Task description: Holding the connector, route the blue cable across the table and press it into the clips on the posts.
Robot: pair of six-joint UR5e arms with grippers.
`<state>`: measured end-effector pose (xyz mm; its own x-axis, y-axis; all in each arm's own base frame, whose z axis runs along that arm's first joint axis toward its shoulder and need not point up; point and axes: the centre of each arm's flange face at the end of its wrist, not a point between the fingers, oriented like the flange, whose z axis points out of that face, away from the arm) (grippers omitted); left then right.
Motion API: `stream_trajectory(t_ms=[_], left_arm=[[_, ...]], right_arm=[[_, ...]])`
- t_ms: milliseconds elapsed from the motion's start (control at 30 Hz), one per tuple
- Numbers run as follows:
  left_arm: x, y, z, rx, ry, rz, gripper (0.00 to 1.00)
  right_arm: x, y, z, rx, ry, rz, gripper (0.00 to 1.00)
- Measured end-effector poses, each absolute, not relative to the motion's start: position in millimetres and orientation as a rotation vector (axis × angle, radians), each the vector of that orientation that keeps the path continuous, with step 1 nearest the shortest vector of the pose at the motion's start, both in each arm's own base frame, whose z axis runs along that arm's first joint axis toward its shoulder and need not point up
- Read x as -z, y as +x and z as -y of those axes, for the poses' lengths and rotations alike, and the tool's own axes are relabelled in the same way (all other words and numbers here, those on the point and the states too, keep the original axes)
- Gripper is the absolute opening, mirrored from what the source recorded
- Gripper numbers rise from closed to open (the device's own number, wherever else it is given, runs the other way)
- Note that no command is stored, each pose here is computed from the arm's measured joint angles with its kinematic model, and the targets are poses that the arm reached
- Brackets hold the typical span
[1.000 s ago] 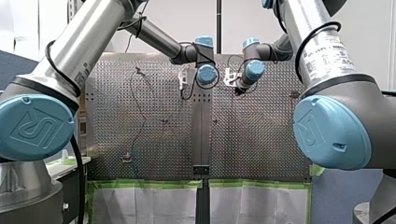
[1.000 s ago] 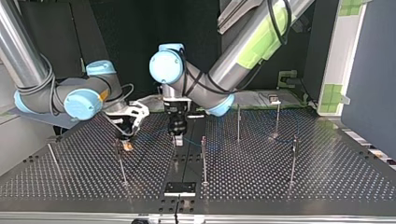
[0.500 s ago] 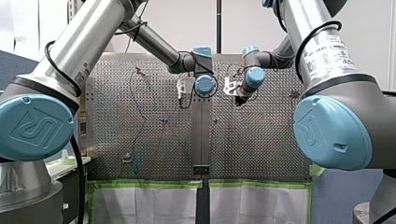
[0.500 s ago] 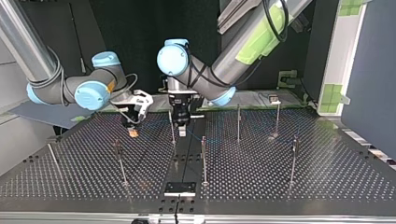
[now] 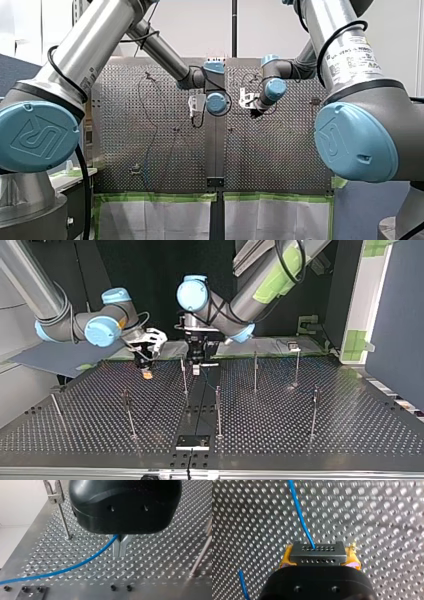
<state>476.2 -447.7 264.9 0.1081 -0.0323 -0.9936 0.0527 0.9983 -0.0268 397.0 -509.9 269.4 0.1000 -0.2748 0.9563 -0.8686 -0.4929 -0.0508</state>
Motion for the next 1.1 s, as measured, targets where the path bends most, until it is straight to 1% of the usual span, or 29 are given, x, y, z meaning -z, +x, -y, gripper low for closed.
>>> stream_trajectory(t_ms=[167,333,533,667,767,867,1100], left_arm=[[-227,469,449,0.088,0.043,-1.488,0.00],[-190,466,444,0.100,0.044,-1.520,0.00],[-143,456,435,0.088,0.064,-1.566,0.00],[-119,443,429,0.080,0.095,-1.607,0.00],[-108,434,425,0.075,0.116,-1.637,0.00],[-107,434,425,0.077,0.125,-1.648,0.00],[-123,449,435,0.102,0.116,-1.629,0.00]], right_arm=[[-266,397,506,-1.420,1.860,1.093,0.00],[-258,389,504,-1.415,1.874,1.102,0.00],[-250,381,507,-1.417,1.859,1.122,0.00],[-244,378,508,-1.424,1.845,1.124,0.00],[-242,377,508,-1.428,1.839,1.123,0.00],[-239,376,508,-1.429,1.838,1.122,0.00],[-233,376,507,-1.434,1.836,1.113,0.00]])
